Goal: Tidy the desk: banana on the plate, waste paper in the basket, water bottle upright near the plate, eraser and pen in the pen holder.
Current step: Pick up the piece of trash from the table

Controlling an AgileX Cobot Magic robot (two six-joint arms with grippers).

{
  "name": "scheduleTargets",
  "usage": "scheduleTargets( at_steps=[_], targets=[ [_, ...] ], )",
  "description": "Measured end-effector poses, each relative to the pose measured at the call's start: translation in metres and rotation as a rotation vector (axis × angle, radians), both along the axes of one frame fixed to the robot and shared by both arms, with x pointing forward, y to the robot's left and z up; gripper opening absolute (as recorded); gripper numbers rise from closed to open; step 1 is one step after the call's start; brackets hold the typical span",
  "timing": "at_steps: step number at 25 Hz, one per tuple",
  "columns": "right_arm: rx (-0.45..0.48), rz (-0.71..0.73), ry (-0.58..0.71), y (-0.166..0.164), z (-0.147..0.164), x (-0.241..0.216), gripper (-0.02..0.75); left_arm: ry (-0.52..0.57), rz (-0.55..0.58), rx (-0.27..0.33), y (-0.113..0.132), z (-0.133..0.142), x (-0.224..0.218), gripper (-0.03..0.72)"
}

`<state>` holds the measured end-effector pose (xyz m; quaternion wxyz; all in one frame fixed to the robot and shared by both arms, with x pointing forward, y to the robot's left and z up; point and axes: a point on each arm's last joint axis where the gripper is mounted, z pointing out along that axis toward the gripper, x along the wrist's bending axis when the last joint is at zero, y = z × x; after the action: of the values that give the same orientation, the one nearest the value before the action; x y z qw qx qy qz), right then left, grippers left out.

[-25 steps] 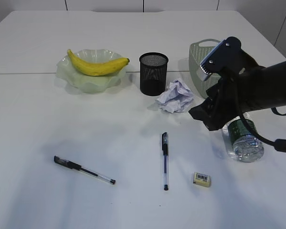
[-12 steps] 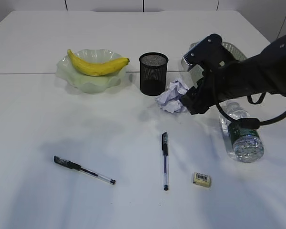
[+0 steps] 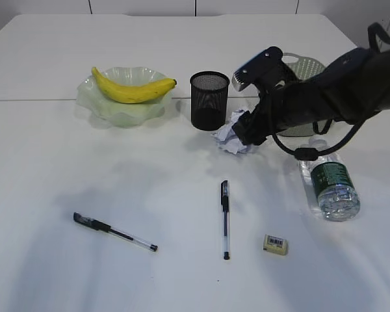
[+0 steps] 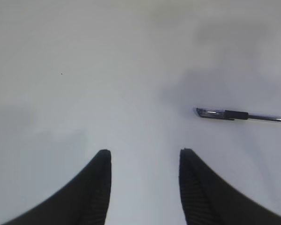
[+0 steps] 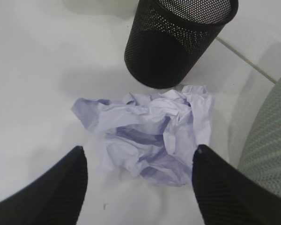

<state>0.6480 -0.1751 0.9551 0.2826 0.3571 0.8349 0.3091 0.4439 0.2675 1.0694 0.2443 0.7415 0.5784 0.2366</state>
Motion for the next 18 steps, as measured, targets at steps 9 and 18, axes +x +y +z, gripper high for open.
scheduleTargets(
  at_steps=[9,18],
  targets=[
    [-0.015,-0.028,0.001,-0.001,-0.018,0.019,0.496,0.000,0.000,0.000,0.000,0.000,0.000,0.336],
    [-0.027,-0.065,0.037,-0.015,-0.039,0.028,0.493,-0.002,0.000,0.000,0.000,0.000,0.000,0.334]
  ],
)
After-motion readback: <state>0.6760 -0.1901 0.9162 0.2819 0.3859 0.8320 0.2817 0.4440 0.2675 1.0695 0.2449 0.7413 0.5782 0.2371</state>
